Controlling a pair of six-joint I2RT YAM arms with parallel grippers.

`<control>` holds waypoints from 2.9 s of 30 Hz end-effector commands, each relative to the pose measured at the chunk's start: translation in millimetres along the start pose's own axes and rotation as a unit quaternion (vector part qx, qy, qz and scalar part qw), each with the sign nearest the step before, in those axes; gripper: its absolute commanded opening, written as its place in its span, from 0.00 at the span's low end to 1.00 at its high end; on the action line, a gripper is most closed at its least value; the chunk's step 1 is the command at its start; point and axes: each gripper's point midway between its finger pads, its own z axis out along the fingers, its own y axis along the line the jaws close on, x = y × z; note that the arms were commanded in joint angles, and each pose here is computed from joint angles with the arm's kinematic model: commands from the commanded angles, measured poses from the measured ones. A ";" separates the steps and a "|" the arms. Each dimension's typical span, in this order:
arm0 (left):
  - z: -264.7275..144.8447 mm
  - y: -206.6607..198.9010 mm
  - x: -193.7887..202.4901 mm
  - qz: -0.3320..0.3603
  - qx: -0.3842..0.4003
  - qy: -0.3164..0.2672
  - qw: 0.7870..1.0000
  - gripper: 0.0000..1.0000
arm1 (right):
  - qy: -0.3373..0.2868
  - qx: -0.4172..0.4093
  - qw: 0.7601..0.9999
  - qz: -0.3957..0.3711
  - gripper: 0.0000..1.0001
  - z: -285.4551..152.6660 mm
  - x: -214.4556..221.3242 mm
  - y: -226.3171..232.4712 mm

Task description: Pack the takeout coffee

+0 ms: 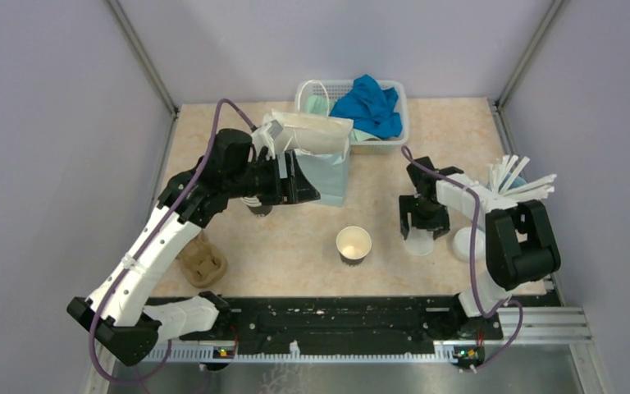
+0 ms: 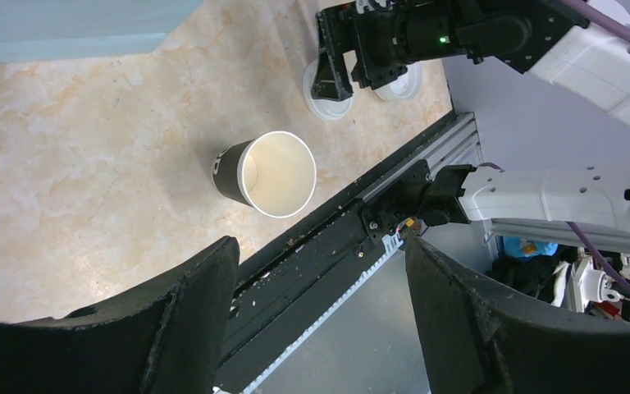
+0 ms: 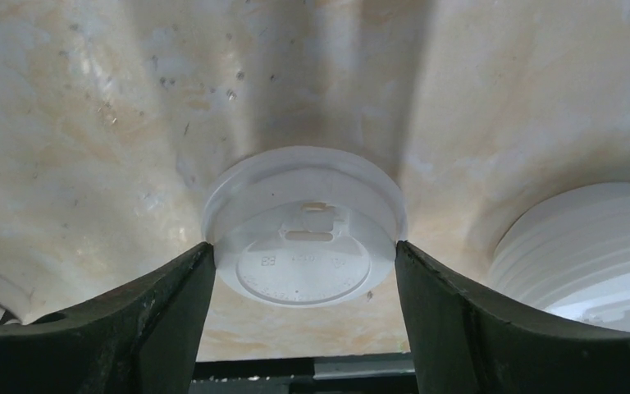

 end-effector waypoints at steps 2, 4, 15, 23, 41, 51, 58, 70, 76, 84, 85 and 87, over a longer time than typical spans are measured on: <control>-3.7 -2.9 1.5 0.014 0.007 -0.001 1.000 0.81 | -0.074 -0.096 0.992 -0.044 0.76 -76.7 -12.1 41.4; -0.8 1.2 6.7 0.012 0.005 0.007 1.000 0.81 | -0.096 -0.137 0.983 -0.070 0.76 -111.3 -7.7 66.1; 16.4 18.5 29.9 -0.002 0.002 0.039 0.999 0.81 | -0.100 -0.153 0.968 -0.173 0.76 -150.4 35.2 167.1; 11.6 23.6 35.6 -0.005 -0.006 0.037 0.999 0.81 | -0.100 -0.109 0.968 -0.205 0.76 -142.2 38.8 176.9; 11.6 24.3 35.6 0.000 -0.007 0.037 0.999 0.81 | -0.090 -0.105 0.965 -0.225 0.78 -139.6 37.3 192.5; 12.9 31.3 46.6 -0.011 -0.013 0.051 0.999 0.87 | -0.110 -0.114 0.964 -0.216 0.93 -156.2 26.4 198.7; 29.0 22.1 74.4 -0.045 0.020 0.093 0.994 0.79 | -0.130 -0.253 0.948 -0.143 0.93 -195.6 20.5 153.8; 88.8 23.8 119.8 -0.151 0.069 0.157 0.974 0.63 | -0.047 -0.509 0.857 -0.061 0.74 -132.9 42.4 143.3; 107.5 24.0 123.8 -0.167 0.081 0.144 0.972 0.71 | -0.046 -0.525 0.849 -0.049 0.73 -123.7 41.7 140.7; 129.5 43.8 134.6 -0.168 0.051 0.136 0.975 0.60 | -0.033 -0.542 0.839 -0.043 0.65 -111.1 45.6 139.1; 132.4 48.6 137.6 -0.167 0.044 0.140 0.975 0.60 | -0.032 -0.545 0.837 -0.045 0.64 -110.8 46.0 139.6; 137.2 58.8 143.6 -0.165 0.026 0.146 0.975 0.59 | -0.031 -0.546 0.836 -0.043 0.64 -106.1 46.4 139.2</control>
